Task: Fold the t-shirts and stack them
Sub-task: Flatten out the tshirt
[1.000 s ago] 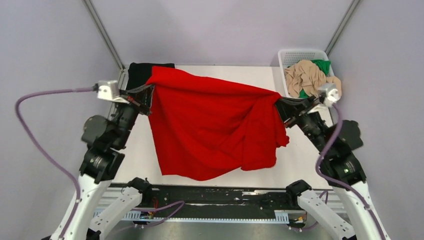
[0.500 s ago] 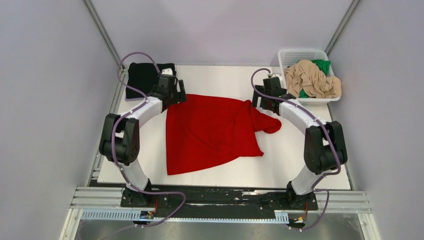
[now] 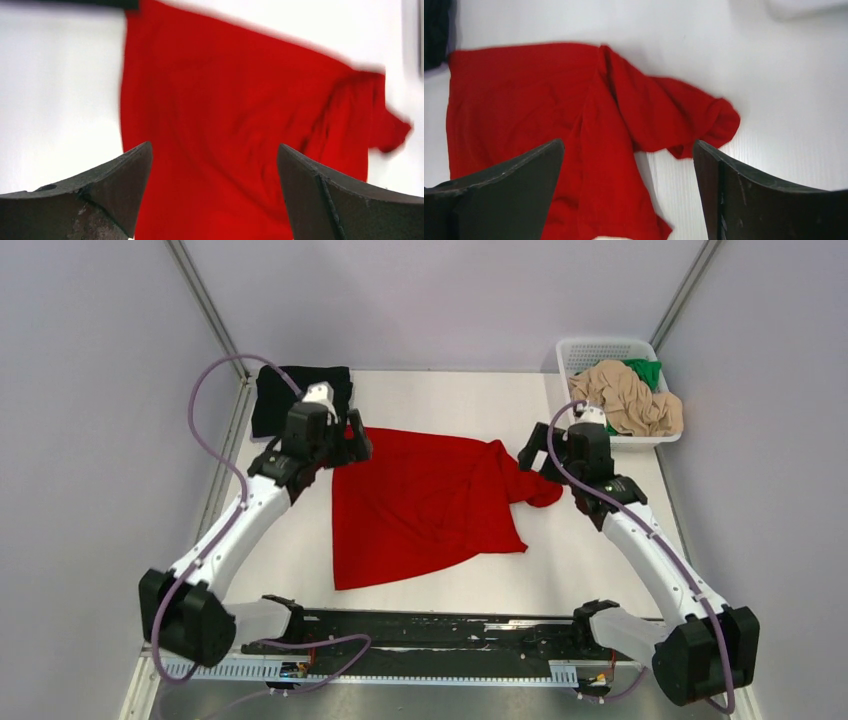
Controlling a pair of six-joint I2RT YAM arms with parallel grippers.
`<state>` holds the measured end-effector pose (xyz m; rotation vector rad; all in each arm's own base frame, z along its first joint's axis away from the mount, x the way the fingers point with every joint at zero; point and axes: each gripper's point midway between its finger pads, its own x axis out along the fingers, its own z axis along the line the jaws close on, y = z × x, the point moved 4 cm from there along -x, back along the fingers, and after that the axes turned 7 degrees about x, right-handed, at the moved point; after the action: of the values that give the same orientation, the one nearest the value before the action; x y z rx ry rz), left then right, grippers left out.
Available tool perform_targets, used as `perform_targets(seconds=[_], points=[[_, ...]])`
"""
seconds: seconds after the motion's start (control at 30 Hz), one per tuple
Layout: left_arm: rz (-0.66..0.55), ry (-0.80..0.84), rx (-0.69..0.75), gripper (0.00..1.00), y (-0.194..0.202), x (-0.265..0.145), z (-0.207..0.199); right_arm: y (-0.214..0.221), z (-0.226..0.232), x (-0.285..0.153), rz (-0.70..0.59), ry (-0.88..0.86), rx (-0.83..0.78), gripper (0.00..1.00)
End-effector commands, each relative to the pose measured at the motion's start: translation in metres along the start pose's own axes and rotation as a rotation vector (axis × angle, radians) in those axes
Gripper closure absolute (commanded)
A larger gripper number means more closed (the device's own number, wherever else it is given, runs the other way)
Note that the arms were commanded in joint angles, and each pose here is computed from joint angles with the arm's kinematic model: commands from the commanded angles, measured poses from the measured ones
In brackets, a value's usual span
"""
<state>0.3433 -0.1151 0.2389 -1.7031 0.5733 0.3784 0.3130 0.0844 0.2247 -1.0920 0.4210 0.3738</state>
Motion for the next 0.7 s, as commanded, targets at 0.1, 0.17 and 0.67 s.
perform_targets(seconds=[0.1, 0.17, 0.67], points=[[0.427, -0.046, -0.075, 0.00, 0.154, -0.084, 0.012, 0.076, -0.011, -0.034, 0.291, -0.076, 0.086, 0.00], [0.524, -0.075, -0.105, 0.00, 0.188, -0.101, 0.018, 0.090, -0.015, -0.035, 0.342, -0.070, 0.110, 0.00], [0.516, -0.212, -0.277, 0.19, 0.264, -0.082, 0.023, 0.124, -0.028, -0.011, 0.478, 0.006, 0.118, 0.00]])
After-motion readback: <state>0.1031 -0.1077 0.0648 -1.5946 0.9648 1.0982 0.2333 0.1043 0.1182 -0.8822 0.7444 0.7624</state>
